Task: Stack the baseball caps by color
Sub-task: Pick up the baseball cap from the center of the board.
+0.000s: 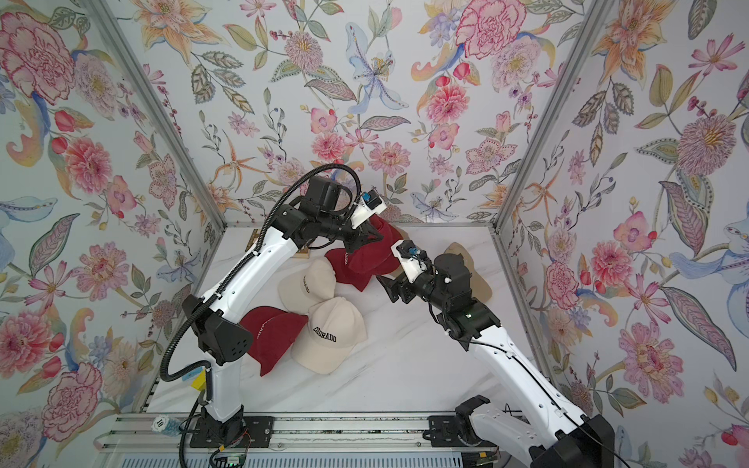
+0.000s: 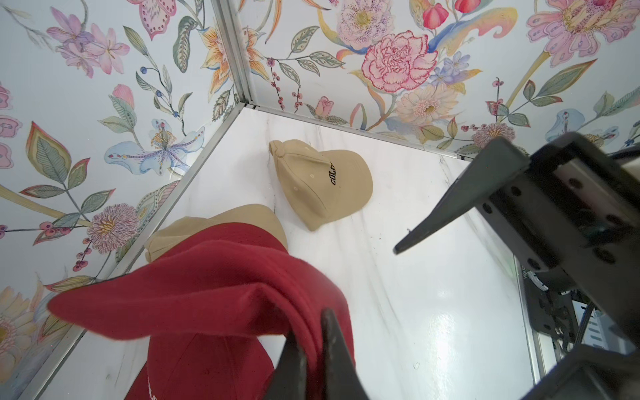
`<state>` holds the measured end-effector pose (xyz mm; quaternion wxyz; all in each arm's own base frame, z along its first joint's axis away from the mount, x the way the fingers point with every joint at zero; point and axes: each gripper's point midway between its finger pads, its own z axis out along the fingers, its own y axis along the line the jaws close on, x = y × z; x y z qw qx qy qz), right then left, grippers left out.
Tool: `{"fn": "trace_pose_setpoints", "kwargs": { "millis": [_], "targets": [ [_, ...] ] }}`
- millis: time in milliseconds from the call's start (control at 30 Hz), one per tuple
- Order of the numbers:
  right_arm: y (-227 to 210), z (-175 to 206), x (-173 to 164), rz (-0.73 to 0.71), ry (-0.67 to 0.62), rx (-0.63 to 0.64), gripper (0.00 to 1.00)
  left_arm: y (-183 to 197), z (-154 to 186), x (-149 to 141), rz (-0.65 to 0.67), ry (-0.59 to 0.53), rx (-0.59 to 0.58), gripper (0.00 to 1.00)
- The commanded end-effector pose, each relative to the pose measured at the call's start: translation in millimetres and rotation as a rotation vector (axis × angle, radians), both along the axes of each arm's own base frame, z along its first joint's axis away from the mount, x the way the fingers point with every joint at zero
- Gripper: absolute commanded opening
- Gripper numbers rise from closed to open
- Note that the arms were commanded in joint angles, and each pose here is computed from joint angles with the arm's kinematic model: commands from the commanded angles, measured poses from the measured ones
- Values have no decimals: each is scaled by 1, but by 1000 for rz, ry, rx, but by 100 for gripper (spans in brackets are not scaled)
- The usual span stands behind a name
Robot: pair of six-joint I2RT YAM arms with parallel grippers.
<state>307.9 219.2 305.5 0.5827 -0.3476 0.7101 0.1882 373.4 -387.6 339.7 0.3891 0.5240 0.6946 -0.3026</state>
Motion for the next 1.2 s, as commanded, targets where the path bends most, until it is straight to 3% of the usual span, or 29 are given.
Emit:
{"fn": "trace_pose_setpoints", "kwargs": {
  "millis": [0,533,633,767,867,933,967,1000,1067,1167],
  "targets": [
    [2,25,13,-56,-142,-34,86,-2,-14,-10,-25,23,63,0],
    [18,22,33,-73,-219,-73,69,-16,-21,-28,-105,44,63,0],
    [22,18,37,-67,-217,-77,59,-18,-21,-32,-122,49,58,0],
    [25,14,41,-63,-214,-79,36,-19,-19,-37,-141,50,54,0],
    [28,15,39,-49,-217,-74,28,-20,-18,-40,-157,50,49,0],
    [30,13,36,-29,-215,-71,38,-19,-17,-42,-163,51,48,0],
    [31,13,33,-13,-213,-71,55,-20,-18,-42,-164,53,49,0],
    [33,10,31,2,-203,-72,66,-20,-18,-42,-166,51,49,0],
    [36,8,26,34,-191,-67,74,-20,-18,-43,-170,49,49,0],
    [36,4,23,52,-170,-62,77,-21,-16,-44,-175,51,43,0]
  ]
}}
